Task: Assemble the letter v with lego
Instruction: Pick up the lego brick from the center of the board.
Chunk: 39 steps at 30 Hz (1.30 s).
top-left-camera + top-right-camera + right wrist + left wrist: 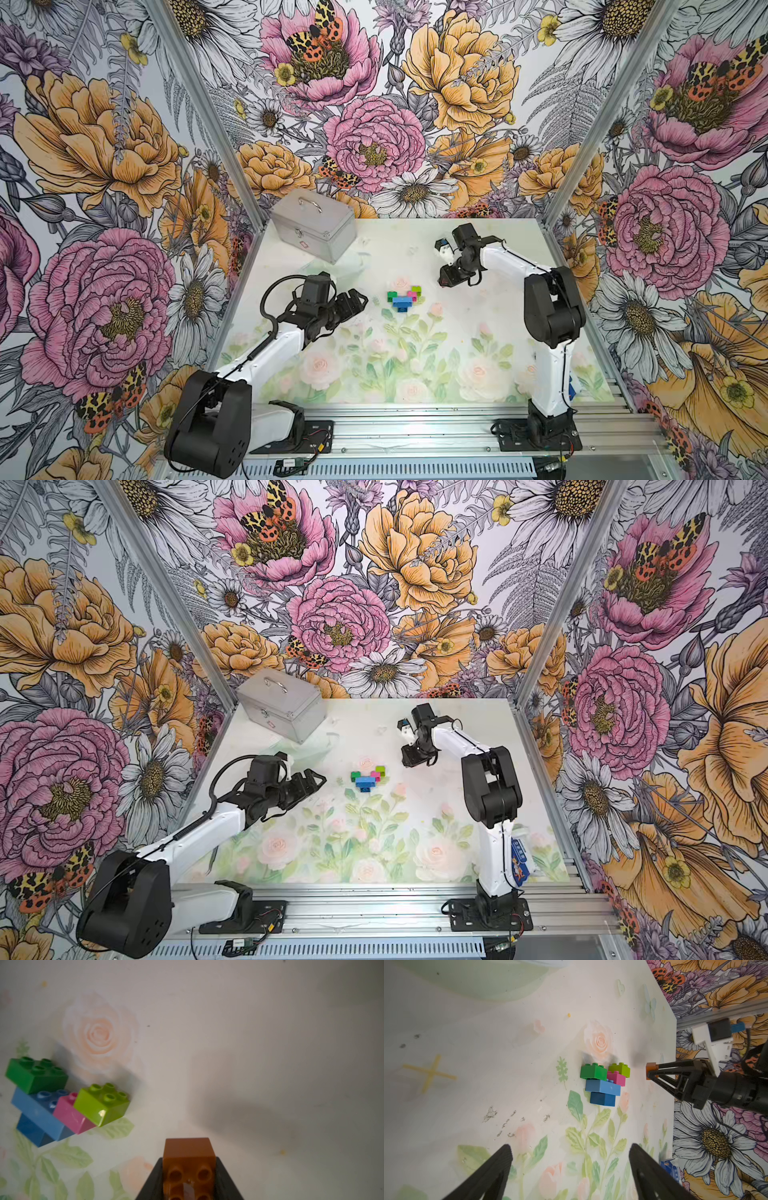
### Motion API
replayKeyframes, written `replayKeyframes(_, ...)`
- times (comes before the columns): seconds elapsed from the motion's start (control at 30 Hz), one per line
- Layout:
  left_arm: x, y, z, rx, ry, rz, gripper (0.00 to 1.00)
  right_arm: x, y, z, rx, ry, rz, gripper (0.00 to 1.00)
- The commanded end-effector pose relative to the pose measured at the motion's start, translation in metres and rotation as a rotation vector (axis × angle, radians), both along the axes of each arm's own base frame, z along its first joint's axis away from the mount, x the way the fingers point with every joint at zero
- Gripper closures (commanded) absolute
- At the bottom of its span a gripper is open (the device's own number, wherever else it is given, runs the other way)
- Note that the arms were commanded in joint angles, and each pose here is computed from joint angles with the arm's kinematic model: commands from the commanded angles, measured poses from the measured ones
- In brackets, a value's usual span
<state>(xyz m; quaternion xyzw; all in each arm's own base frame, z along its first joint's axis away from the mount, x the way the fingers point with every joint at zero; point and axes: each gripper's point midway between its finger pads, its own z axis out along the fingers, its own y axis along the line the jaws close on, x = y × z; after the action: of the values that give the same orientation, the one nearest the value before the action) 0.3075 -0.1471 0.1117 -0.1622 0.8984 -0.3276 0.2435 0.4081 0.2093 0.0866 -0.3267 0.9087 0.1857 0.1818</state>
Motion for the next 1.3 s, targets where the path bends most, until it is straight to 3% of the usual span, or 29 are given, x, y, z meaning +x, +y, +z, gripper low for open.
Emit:
replayKeyframes(0.0, 0.008, -0.028, 0.065, -0.17, -0.13, -0.108, 0.18, -0.056, 0.072, 0.084, 0.274, -0.396, 0.575, 0.79)
replayKeyframes(0.13, -0.003, -0.056, 0.1, -0.253, -0.178, -0.222, 0.23, -0.099, 0.084, 0.108, 0.379, -0.573, 0.822, 0.87)
replayKeyframes(0.57, -0.04, -0.126, 0.121, -0.3, -0.209, -0.455, 0.39, -0.109, 0.098, 0.119, 0.369, -0.651, 0.914, 0.9)
replayKeyframes(1.0, -0.028, -0.143, 0.091, -0.19, -0.15, -0.45, 0.5, -0.118, 0.107, 0.118, 0.344, -0.655, 0.966, 0.91)
replayKeyframes(1.13, -0.024, -0.141, 0.083, -0.151, -0.135, -0.431, 0.59, -0.118, 0.109, 0.116, 0.334, -0.653, 0.971, 0.91)
replayKeyframes(1.2, -0.024, -0.141, 0.081, -0.136, -0.129, -0.429, 0.65, -0.117, 0.11, 0.113, 0.328, -0.649, 0.969, 0.88)
replayKeyframes(1.27, -0.024, -0.14, 0.08, -0.129, -0.125, -0.425, 0.73, -0.114, 0.11, 0.11, 0.309, -0.642, 0.96, 0.79)
